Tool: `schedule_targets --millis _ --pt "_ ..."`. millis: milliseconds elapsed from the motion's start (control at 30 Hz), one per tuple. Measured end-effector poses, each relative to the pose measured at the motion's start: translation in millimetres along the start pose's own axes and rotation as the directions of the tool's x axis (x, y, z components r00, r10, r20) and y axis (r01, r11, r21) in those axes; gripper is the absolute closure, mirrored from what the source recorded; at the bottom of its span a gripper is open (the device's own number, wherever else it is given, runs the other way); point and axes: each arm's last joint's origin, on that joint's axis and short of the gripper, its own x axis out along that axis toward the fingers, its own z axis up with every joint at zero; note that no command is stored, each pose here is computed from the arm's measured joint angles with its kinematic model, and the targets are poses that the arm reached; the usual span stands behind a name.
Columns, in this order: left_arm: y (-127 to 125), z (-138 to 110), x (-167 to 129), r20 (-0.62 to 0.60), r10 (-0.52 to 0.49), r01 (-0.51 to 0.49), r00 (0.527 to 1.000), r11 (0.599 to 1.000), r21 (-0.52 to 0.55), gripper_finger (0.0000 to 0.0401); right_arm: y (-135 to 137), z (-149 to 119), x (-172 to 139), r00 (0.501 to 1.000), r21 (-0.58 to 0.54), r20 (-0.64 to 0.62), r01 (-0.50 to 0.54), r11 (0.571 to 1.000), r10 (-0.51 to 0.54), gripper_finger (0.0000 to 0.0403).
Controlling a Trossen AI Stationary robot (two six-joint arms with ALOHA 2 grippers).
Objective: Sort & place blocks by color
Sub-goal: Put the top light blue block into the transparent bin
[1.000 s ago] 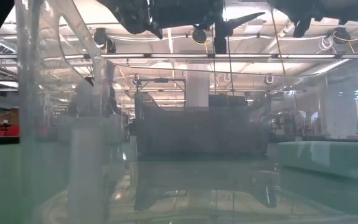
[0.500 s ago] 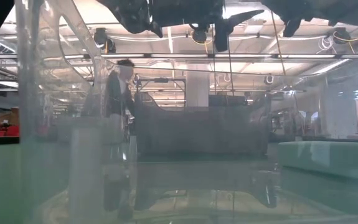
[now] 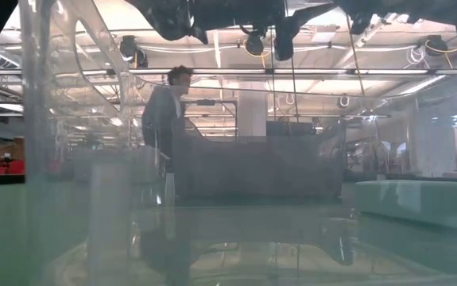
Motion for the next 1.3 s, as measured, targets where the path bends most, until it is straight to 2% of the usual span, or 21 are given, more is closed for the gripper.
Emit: schedule_targets --millis 167,267,500,867,1033,1133,1300 --pt "-3 -8 1 -0.016 -0.004 0.004 1.000 1.000 -0.004 0.0169 0 0 0 1.000 -0.064 -0.002 0.017 0.998 -0.017 0.0287" --pt "-3 -10 1 -0.016 -0.006 0.006 1.000 1.000 0.000 0.0185 -1 0 0 1.000 -0.094 -0.003 0.025 0.995 -0.025 0.0287" --pt "-6 -12 2 -0.013 -0.033 0.033 0.999 0.999 0.002 0.0206 -1 0 0 0.999 -0.105 -0.005 0.048 0.993 -0.049 0.0285" --pt "-7 -11 2 -0.053 -0.067 0.069 0.996 0.997 0.041 0.0140 -1 0 1 0.998 -0.032 -0.009 0.060 0.998 -0.060 0.0285" --pt "-7 -12 2 -0.067 -0.068 0.071 0.995 0.996 0.047 0.0132 -2 0 1 0.998 -0.041 -0.007 0.060 0.997 -0.061 0.0285" --pt "-7 -14 2 -0.069 -0.064 0.068 0.996 0.996 0.061 0.0145 -1 0 1 0.999 -0.041 -0.008 0.052 0.998 -0.052 0.0285" --pt "-6 -11 2 -0.060 -0.058 0.062 0.997 0.996 0.059 0.0192 -1 0 1 0.999 -0.039 -0.004 0.051 0.998 -0.051 0.0284"
